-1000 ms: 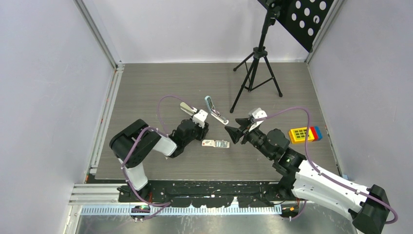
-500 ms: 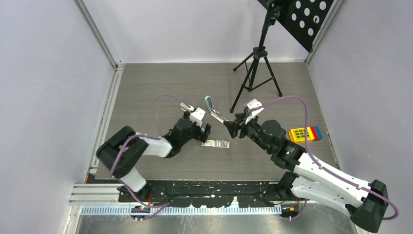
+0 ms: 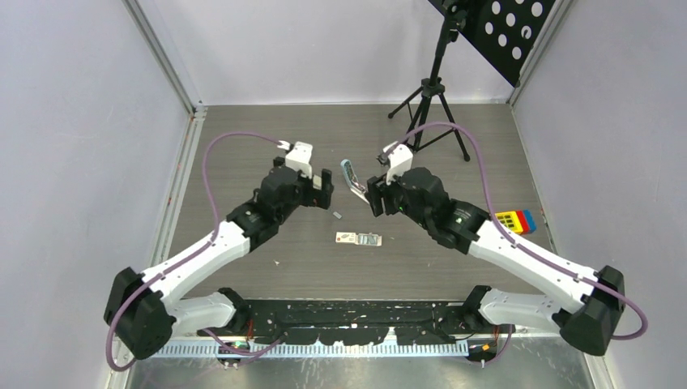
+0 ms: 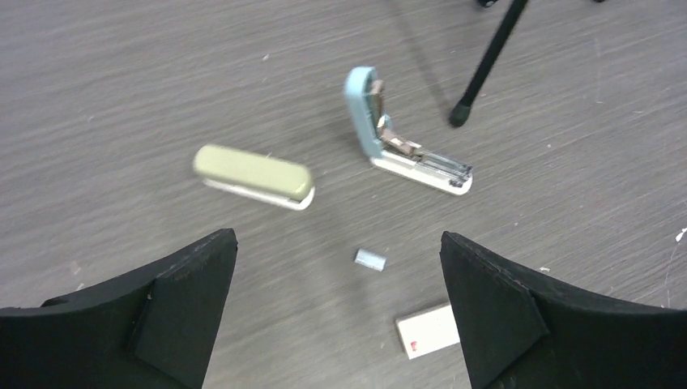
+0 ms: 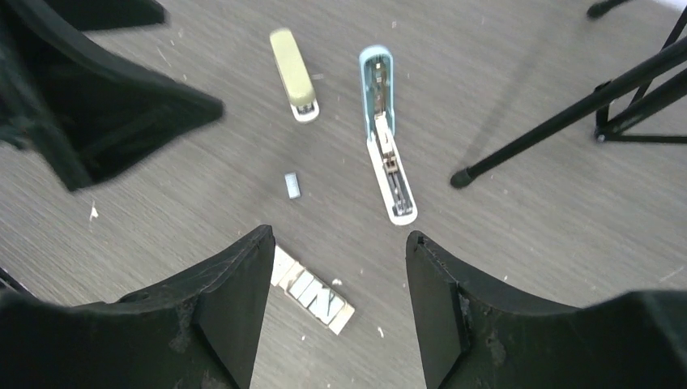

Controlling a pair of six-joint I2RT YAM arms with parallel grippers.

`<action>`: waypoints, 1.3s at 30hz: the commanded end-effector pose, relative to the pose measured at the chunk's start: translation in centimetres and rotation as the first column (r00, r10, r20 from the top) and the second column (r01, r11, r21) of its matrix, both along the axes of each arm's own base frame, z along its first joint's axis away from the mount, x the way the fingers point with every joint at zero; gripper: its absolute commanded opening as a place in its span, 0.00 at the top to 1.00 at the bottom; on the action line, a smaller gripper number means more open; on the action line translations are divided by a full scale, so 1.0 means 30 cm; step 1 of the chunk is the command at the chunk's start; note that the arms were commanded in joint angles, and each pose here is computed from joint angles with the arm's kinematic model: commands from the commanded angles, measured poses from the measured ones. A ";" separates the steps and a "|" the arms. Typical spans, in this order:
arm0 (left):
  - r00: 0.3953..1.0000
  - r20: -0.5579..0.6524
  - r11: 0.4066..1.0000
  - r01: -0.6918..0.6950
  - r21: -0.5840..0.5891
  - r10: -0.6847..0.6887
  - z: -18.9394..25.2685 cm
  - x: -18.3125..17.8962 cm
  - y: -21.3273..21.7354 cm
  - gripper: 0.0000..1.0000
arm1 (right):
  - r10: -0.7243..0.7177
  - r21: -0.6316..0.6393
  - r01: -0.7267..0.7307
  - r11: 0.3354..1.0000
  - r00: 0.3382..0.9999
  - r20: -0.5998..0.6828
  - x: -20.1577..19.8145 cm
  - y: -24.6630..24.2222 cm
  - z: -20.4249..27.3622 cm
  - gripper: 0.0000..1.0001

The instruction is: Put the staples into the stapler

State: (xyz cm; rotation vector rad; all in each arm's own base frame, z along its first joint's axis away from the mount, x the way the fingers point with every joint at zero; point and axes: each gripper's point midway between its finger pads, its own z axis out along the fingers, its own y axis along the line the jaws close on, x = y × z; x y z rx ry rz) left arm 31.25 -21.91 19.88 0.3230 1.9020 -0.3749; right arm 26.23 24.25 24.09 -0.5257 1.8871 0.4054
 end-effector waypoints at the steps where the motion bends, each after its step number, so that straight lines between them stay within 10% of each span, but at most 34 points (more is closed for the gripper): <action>1: 0.985 -0.132 0.993 -0.109 0.044 0.114 0.016 -0.050 0.160 0.00 | -0.037 -0.041 0.033 0.999 0.996 -0.085 0.017 0.017 -0.017 0.34; 13: 0.971 -0.006 0.953 -0.235 0.188 0.241 0.187 -0.091 0.451 0.00 | -0.066 -0.228 -0.023 0.973 0.925 -0.375 0.113 0.149 -0.199 0.34; 39: 0.969 0.104 0.925 -0.246 0.291 0.225 0.151 -0.130 0.523 0.00 | -0.022 -0.369 -0.317 0.874 0.732 -0.681 0.170 0.377 -0.637 0.51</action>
